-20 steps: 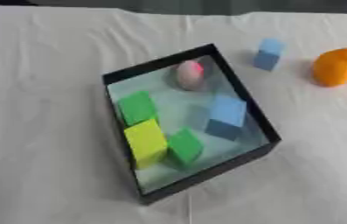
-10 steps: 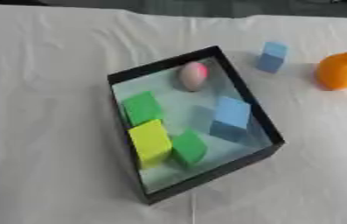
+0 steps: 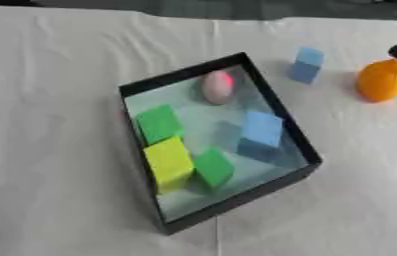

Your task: Pick up objects on the table and place them in the box.

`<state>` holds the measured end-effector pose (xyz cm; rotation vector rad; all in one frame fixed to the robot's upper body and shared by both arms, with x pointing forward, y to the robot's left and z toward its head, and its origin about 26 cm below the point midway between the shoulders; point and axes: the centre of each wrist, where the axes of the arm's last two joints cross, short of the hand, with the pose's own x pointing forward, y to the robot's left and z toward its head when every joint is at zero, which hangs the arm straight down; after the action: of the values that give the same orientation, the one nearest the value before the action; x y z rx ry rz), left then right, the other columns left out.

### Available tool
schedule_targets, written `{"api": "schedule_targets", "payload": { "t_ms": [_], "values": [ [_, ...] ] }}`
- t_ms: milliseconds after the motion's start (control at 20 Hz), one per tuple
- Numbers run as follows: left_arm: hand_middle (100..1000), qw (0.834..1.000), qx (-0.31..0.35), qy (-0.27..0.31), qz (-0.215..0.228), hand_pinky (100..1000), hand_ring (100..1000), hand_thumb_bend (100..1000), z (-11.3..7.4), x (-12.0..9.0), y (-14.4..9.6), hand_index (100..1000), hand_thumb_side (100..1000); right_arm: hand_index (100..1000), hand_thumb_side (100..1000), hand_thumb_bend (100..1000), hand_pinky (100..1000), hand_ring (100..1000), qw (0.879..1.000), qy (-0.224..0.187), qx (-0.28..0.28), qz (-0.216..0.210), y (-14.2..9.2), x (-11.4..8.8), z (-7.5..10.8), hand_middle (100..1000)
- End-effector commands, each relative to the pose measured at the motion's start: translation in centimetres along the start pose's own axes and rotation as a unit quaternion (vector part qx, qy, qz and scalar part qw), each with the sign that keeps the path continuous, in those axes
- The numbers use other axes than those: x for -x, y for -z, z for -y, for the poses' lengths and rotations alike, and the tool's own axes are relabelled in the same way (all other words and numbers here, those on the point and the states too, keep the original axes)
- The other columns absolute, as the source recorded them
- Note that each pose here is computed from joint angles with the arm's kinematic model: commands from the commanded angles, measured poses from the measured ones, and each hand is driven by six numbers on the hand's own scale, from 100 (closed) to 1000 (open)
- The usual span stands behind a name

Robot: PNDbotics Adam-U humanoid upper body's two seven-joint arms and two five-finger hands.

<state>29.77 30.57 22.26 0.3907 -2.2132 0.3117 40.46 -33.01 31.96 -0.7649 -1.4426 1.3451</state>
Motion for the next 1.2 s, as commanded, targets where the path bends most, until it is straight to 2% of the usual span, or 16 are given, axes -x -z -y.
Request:
{"api": "schedule_targets", "payload": {
  "t_ms": [50,100,150,200,300,550,750,850,950,1150,1200],
  "values": [
    [744,1.0,0.004,0.007,0.007,651,747,438,-0.3,-0.4,0.2,839,665,931,331,449,887,893,1.0,-0.013,-0.001,-0.027,-0.5,1.0,1.5,812],
    [743,1.0,0.003,0.008,0.005,650,746,438,-0.4,-0.3,0.2,839,667,931,353,449,892,906,0.999,-0.013,-0.005,-0.033,-0.4,1.3,1.6,819],
    [742,1.0,0.002,0.008,0.003,650,745,438,-0.4,-0.3,0.2,839,667,929,371,375,900,919,0.999,-0.014,-0.008,-0.036,-0.4,1.6,1.7,828],
    [742,1.0,0.002,0.009,0.0,649,744,436,-0.5,-0.2,0.1,838,668,928,399,450,902,921,0.999,-0.017,-0.009,-0.038,-0.4,1.7,1.8,831],
    [741,1.0,0.003,0.01,-0.003,648,743,432,-0.5,-0.1,0.1,837,670,916,446,448,904,924,0.999,-0.025,-0.006,-0.042,-0.4,1.9,2.0,838],
    [738,1.0,0.006,0.01,-0.006,647,742,431,-0.4,-0.1,0.0,834,669,915,396,444,899,918,0.998,-0.038,-0.005,-0.046,0.1,2.2,2.0,832],
    [736,1.0,0.006,0.007,-0.002,647,742,431,-0.2,-0.3,0.0,831,665,927,405,443,898,921,0.998,-0.039,-0.016,-0.049,0.6,2.5,1.2,848],
    [735,1.0,0.006,0.003,0.0,646,742,431,-0.1,-0.5,-0.1,831,666,955,454,442,897,924,0.998,-0.04,-0.021,-0.053,0.8,2.8,0.7,856],
    [735,1.0,0.007,0.0,0.001,646,742,430,0.1,-0.6,-0.1,830,667,964,457,441,896,924,0.996,-0.049,-0.027,-0.064,1.0,3.2,0.0,858],
    [738,1.0,0.008,-0.001,-0.001,645,741,422,0.1,-0.5,-0.2,839,682,939,443,440,894,922,0.995,-0.054,-0.032,-0.076,1.2,4.0,-0.9,853],
    [739,1.0,0.008,-0.002,-0.002,645,741,417,0.2,-0.5,-0.2,838,701,909,439,441,892,921,0.995,-0.053,-0.031,-0.079,1.2,4.1,-1.1,846]
  ]
}}
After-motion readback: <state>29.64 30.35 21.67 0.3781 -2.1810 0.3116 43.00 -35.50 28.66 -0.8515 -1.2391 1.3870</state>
